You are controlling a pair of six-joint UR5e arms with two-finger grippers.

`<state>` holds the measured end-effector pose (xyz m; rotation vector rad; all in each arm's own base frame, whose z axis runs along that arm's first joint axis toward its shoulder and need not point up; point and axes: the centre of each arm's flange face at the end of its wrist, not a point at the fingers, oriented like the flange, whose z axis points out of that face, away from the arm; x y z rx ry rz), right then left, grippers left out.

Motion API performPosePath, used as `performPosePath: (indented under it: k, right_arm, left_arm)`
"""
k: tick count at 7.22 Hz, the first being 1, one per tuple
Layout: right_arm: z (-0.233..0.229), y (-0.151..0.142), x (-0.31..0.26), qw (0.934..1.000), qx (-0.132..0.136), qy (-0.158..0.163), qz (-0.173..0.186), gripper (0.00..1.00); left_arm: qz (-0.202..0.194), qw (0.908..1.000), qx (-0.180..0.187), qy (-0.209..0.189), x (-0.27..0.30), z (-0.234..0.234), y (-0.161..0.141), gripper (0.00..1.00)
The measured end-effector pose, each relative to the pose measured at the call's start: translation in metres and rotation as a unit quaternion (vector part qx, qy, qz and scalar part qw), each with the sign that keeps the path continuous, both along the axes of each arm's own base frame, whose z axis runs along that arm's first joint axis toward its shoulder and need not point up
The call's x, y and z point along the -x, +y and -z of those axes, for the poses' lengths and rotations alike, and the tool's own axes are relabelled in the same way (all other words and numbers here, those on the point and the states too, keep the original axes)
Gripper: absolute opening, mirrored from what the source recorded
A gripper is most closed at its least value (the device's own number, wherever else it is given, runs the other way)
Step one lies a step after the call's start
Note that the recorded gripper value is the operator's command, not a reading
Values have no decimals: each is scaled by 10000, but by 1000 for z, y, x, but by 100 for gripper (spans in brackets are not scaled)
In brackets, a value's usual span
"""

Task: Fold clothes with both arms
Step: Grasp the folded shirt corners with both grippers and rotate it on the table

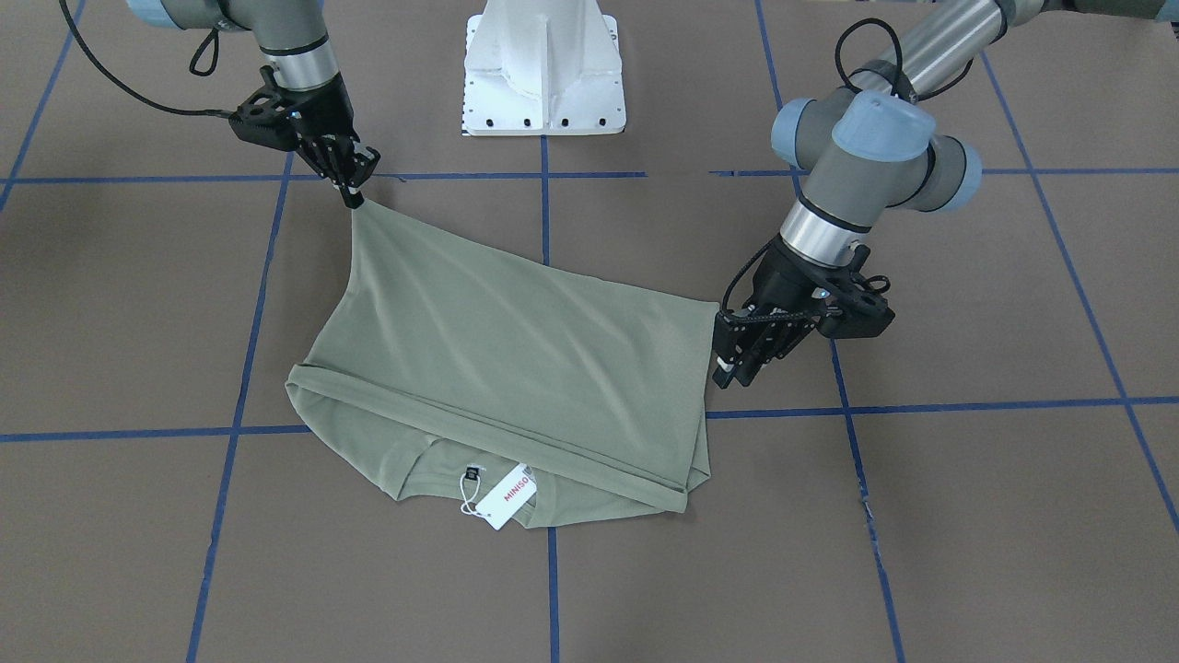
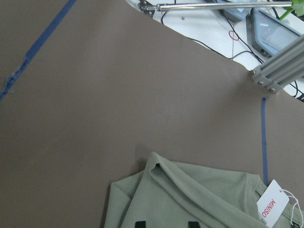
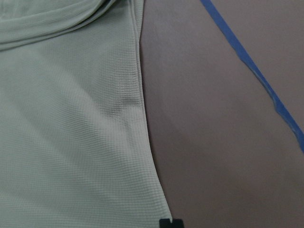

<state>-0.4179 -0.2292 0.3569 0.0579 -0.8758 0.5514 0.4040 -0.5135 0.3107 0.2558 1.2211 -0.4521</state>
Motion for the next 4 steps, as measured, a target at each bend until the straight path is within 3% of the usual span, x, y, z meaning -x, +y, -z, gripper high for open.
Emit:
performPosePath:
  k: [2,4]
  right_arm:
    - [-2,52,-10,9989,171,-8,429,0]
    - [6,96,-12,9960,310,-92,835,0]
  left_arm:
    - [-546,9982,127,197,24,-2,36,99]
    - [-695,9954,525,404,50,0,72,99]
